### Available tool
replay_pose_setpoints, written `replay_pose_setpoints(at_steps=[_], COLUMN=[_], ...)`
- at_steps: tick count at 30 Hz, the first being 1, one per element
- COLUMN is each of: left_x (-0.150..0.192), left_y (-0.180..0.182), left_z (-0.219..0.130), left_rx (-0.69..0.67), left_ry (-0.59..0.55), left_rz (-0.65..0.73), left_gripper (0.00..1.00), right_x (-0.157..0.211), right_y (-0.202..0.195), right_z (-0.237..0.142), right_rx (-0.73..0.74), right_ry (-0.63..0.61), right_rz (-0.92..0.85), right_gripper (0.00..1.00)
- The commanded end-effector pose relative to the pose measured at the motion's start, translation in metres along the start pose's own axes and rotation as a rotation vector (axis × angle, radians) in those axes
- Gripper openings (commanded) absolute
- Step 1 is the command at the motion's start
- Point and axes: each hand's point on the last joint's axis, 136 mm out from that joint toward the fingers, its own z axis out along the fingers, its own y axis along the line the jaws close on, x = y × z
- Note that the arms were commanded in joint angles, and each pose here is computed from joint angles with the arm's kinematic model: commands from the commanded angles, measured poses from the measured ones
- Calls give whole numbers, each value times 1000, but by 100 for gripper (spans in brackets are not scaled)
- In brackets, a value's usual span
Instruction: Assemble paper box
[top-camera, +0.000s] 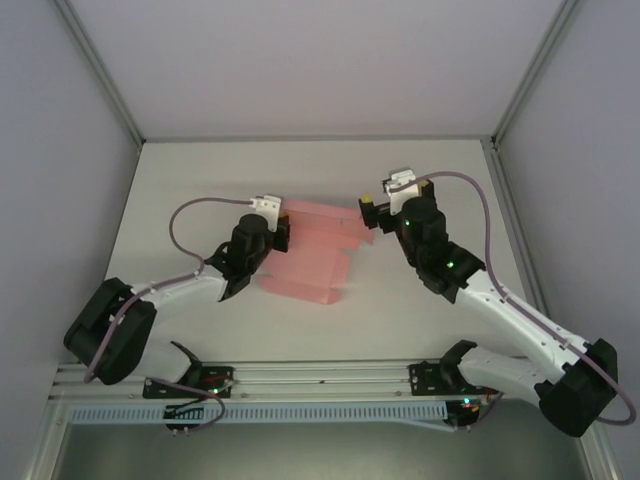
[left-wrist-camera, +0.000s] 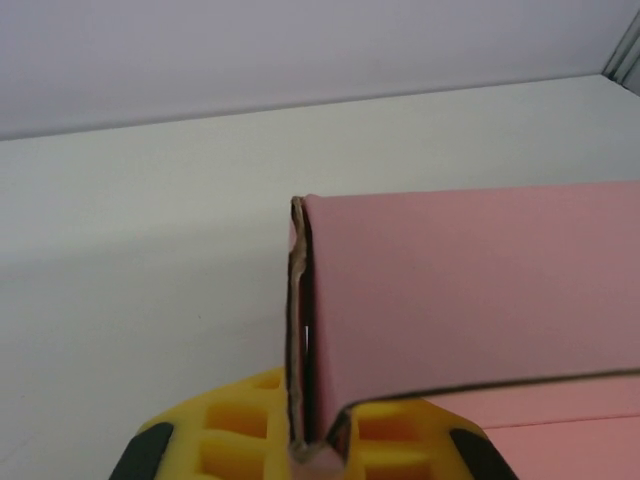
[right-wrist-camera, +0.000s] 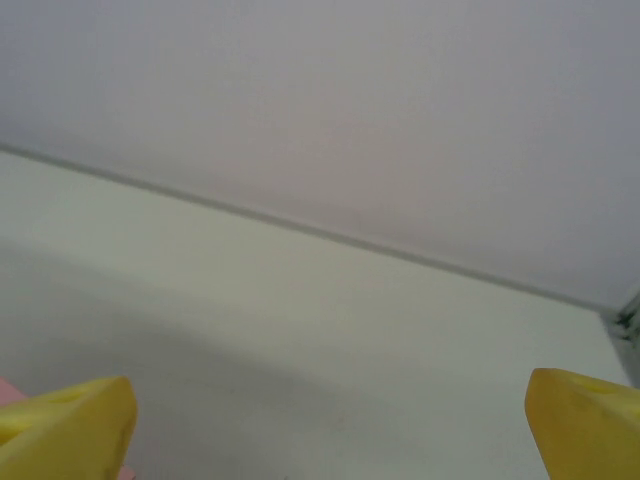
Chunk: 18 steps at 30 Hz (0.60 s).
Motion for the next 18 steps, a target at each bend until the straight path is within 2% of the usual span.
replay_pose_setpoints(at_steps=[1, 7, 11, 14, 18], left_x=[3, -5, -9, -12, -15], left_y=[4, 4, 2, -2, -9], left_z=[-6, -12, -12, -12, -13], left_rx=[-2, 0, 7, 33, 70], left_ry=[22, 2, 3, 3, 0], left_rz=[-33, -64, -89, -112, -119], left_gripper=[0, 0, 0, 0, 0], right_x=[29, 63, 83, 88, 80], right_y=[25, 45, 71, 82, 83], right_z=[8, 16, 16, 20, 29], right_rx=[-125, -208, -338, -391, -376], right_ry=[104, 221, 265, 251, 187], right_rz=[27, 19, 12, 18, 45], right_gripper=[100, 100, 100, 100, 100])
